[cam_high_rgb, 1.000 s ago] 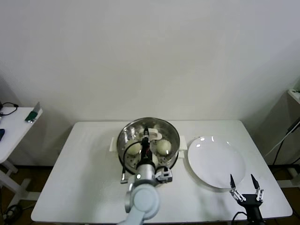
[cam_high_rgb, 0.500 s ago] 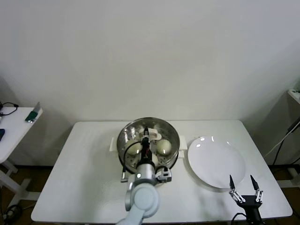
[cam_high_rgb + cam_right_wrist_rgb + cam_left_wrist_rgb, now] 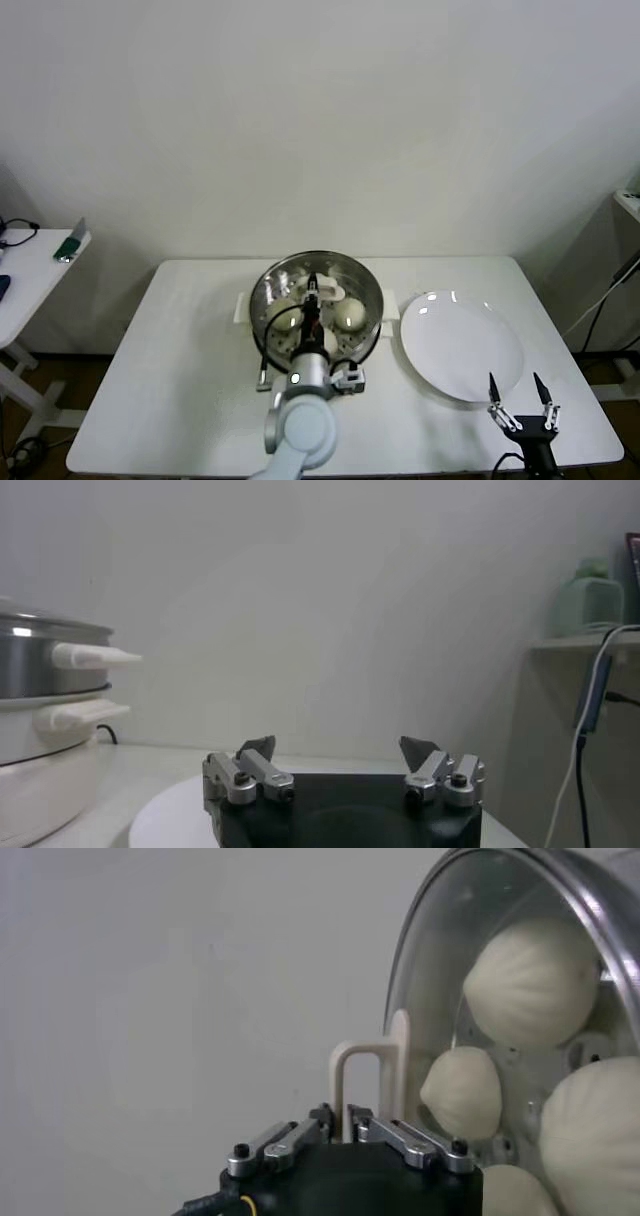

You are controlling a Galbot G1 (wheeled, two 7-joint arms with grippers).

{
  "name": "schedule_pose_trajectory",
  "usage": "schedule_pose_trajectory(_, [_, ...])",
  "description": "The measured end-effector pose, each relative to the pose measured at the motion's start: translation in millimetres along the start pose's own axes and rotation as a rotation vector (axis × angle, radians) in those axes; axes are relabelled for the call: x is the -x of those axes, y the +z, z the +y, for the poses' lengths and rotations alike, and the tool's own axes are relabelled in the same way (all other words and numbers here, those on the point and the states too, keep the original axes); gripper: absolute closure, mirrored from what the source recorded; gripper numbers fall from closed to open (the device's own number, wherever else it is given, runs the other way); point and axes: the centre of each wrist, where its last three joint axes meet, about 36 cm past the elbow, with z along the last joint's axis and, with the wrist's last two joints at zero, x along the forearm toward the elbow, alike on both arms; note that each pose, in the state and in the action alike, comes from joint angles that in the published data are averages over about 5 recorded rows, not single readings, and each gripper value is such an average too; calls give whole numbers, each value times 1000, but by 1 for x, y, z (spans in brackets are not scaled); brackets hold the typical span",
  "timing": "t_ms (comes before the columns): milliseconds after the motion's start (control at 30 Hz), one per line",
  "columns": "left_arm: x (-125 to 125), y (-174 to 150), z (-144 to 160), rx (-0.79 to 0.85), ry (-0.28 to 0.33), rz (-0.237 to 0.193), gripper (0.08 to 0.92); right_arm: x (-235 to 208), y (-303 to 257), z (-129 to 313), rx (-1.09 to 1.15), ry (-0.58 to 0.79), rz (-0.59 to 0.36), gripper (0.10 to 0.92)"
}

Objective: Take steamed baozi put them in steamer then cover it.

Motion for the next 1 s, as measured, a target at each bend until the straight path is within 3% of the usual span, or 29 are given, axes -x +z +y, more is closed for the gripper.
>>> schedule_pose_trajectory(633, [-36,24,30,-149,9,-61,220,2,-11,1,27,23,37,200])
schedule_pose_trajectory(833, [-48,55,40,-321,17,-104,178,1,-14,3,36,18,43,200])
schedule_pose_trajectory(1000, [-52,94,40,-521,41,-107,177,1,-14,6,45,16,50,200])
